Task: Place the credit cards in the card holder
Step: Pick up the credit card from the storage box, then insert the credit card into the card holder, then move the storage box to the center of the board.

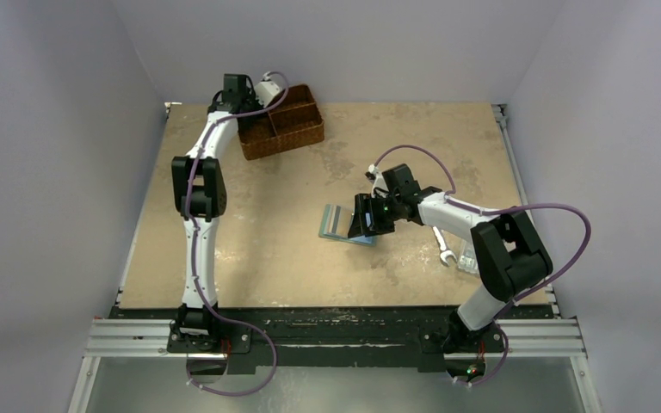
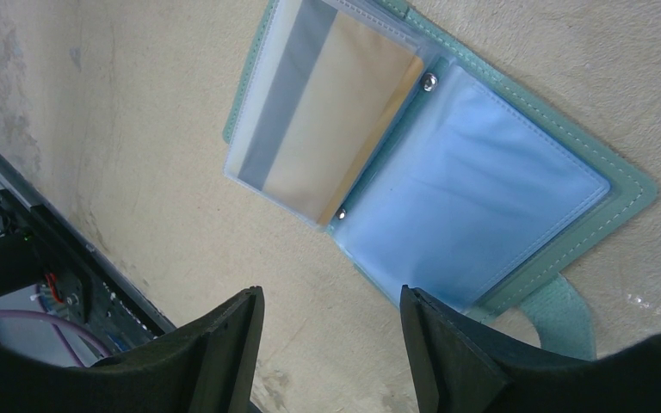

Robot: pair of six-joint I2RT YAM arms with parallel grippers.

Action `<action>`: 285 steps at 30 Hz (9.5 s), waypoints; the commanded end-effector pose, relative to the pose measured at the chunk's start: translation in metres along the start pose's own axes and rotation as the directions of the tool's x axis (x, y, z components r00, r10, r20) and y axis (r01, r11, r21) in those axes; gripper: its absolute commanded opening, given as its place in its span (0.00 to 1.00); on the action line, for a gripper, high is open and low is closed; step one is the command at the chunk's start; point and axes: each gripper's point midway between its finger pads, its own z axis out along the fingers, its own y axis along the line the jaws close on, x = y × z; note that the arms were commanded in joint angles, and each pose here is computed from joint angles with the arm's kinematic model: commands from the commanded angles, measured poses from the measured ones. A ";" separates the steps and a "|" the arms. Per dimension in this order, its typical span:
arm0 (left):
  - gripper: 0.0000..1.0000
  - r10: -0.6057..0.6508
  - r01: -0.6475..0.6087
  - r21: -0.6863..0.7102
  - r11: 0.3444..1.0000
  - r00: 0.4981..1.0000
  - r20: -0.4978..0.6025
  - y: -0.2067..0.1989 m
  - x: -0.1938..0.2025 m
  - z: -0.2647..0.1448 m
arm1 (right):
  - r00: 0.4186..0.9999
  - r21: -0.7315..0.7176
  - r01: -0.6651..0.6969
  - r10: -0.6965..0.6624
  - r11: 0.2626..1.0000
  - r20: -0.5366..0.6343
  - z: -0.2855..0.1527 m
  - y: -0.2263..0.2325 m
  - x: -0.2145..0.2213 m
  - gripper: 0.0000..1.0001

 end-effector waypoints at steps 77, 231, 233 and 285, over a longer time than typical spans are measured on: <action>0.40 -0.618 0.511 0.799 0.317 0.751 -0.235 -0.325 -0.112 -0.307 | 0.952 -0.147 -0.084 0.123 0.986 0.281 -0.078 0.014 0.007 0.00; 0.79 -0.522 0.507 0.202 0.838 0.853 0.024 -0.167 -0.064 -0.242 | 0.964 -0.061 0.059 -0.041 0.996 0.263 -0.030 0.002 -0.033 0.72; 0.81 -0.395 0.391 0.100 0.915 0.919 0.018 -0.137 -0.068 -0.232 | 0.970 -0.068 0.054 -0.036 0.996 0.240 -0.032 0.003 -0.024 0.72; 0.84 0.025 -0.024 0.052 0.998 0.999 -0.025 -0.025 -0.004 0.012 | 0.998 0.083 0.004 -0.009 0.997 0.063 -0.017 -0.027 -0.018 0.71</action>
